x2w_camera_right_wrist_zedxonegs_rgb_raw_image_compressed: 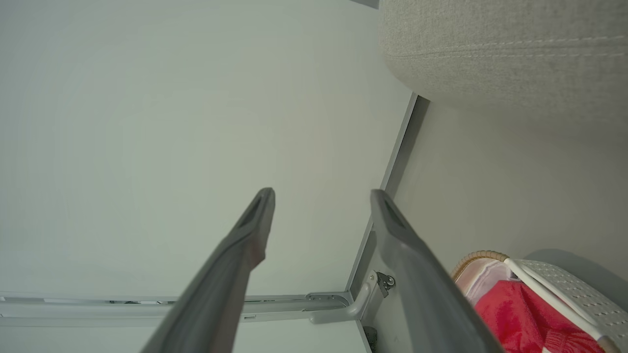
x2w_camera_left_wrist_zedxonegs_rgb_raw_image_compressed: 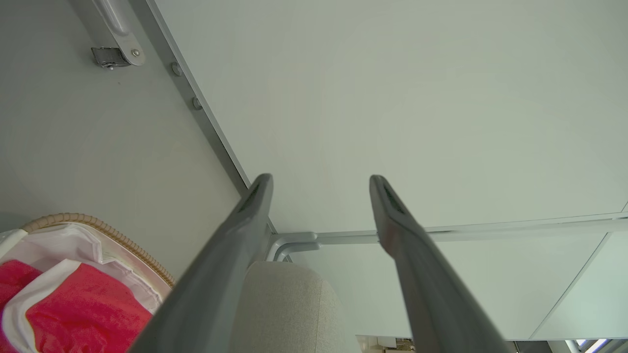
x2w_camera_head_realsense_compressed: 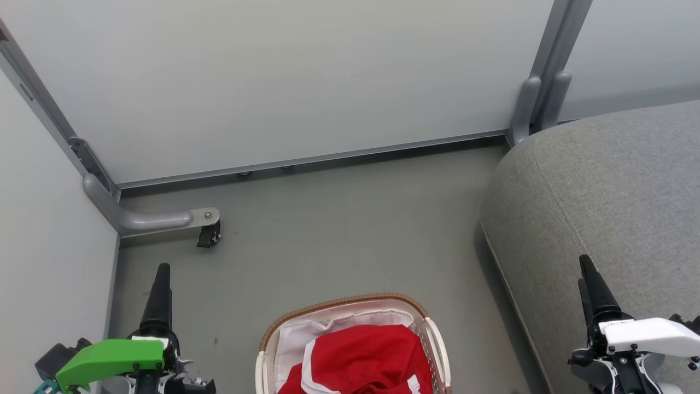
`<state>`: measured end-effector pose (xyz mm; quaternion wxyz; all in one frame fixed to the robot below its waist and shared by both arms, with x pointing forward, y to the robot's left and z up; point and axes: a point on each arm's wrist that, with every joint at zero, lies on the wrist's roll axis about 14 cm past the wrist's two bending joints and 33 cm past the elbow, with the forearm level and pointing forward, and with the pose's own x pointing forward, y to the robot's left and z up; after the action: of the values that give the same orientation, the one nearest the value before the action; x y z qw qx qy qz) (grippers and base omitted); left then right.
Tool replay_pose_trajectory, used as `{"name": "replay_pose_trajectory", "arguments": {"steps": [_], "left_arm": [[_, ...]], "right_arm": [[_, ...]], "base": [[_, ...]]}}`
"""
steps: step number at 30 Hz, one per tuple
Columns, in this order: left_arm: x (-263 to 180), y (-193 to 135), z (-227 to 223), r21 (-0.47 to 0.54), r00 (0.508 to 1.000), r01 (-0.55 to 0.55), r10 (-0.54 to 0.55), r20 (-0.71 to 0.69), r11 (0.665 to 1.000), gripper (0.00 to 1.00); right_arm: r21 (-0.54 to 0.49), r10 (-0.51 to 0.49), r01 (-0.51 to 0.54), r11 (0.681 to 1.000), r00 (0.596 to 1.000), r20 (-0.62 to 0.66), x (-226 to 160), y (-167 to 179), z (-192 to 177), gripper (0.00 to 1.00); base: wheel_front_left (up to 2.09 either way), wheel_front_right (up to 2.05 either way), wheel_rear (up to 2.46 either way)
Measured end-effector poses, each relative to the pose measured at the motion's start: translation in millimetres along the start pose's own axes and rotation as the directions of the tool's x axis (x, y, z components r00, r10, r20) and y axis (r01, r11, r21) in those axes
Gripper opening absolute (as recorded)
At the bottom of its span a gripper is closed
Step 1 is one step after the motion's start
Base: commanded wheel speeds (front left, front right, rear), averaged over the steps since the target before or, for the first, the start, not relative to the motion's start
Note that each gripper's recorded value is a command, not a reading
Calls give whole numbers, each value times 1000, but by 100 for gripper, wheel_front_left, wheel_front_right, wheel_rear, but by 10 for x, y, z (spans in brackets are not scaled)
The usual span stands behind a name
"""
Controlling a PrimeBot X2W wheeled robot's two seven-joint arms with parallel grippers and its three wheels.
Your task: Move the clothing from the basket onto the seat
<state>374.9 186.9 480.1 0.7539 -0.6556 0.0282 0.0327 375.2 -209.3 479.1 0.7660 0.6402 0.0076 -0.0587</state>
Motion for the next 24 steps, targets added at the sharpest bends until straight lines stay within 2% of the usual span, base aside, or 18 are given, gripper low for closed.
{"name": "replay_pose_trajectory", "arguments": {"steps": [9,16,24], "left_arm": [[11,-148,-50,186,999,41,-40,-7,982,100],[15,-264,-163,367,997,71,-64,-32,928,100],[-15,-263,-244,513,997,72,-59,-41,855,100]], "right_arm": [[-200,62,-57,978,998,20,12,196,49,100],[-347,100,-86,934,995,22,5,304,51,100],[-486,110,-96,868,994,0,-32,307,-22,100]], "base": [[0,0,0],[0,0,0],[0,0,0]]}}
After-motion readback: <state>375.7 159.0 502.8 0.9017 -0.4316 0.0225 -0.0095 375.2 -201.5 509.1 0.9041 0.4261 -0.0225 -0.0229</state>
